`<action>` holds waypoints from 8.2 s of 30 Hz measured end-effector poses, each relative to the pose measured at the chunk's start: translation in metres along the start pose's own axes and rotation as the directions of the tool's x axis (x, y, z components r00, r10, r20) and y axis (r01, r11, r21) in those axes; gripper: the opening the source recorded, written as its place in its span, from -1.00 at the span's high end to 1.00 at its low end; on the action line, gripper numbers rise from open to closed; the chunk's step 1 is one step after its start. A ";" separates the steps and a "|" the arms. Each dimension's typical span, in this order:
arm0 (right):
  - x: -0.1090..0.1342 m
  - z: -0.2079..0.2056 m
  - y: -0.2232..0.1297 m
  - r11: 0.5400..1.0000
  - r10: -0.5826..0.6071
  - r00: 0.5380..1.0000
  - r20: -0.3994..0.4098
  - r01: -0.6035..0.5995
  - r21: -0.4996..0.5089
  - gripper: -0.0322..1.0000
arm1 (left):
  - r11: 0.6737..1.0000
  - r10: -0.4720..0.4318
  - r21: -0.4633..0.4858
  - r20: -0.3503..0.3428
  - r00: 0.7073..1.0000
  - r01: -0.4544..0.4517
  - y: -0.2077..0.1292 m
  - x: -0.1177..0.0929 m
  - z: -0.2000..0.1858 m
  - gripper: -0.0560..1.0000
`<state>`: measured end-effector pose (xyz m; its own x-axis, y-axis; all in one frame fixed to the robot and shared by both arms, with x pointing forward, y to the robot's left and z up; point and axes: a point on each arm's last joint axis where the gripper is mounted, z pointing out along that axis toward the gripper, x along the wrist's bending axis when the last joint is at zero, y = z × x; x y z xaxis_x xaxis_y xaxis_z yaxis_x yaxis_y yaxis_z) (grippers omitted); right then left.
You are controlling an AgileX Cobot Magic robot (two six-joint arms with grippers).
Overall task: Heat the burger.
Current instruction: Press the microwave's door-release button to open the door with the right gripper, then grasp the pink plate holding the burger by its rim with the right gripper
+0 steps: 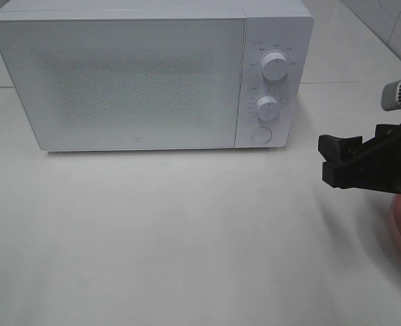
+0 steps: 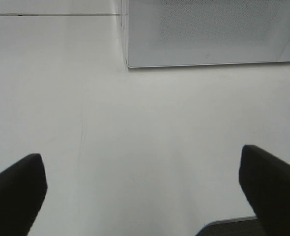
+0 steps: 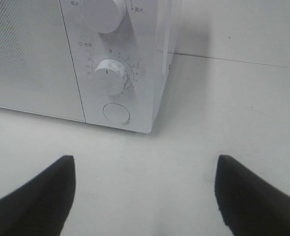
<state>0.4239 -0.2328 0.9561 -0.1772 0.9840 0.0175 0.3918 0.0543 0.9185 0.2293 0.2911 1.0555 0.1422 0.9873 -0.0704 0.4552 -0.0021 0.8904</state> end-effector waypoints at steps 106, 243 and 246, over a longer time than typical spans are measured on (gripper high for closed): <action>0.075 0.071 -0.033 0.004 0.996 0.016 -0.086 -0.989 -0.146 0.90 | 1.000 0.000 0.000 0.000 1.000 0.000 0.000 0.000 0.000 -0.98; 0.066 0.145 -0.010 0.268 0.928 0.273 0.253 -0.962 0.055 0.90 | 1.000 0.000 0.000 0.001 1.000 0.000 0.000 0.000 0.000 -0.98; 0.067 0.137 -0.009 0.330 0.898 0.351 0.266 -0.936 0.120 0.90 | 1.000 0.000 0.000 0.001 1.000 0.000 0.000 0.000 0.000 -0.98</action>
<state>0.5324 -0.1436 0.8946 0.5298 0.4390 0.7257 0.4036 -0.8830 0.2395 0.2293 0.2910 1.0556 0.1428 0.9872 -0.0712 0.4552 -0.0016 0.8904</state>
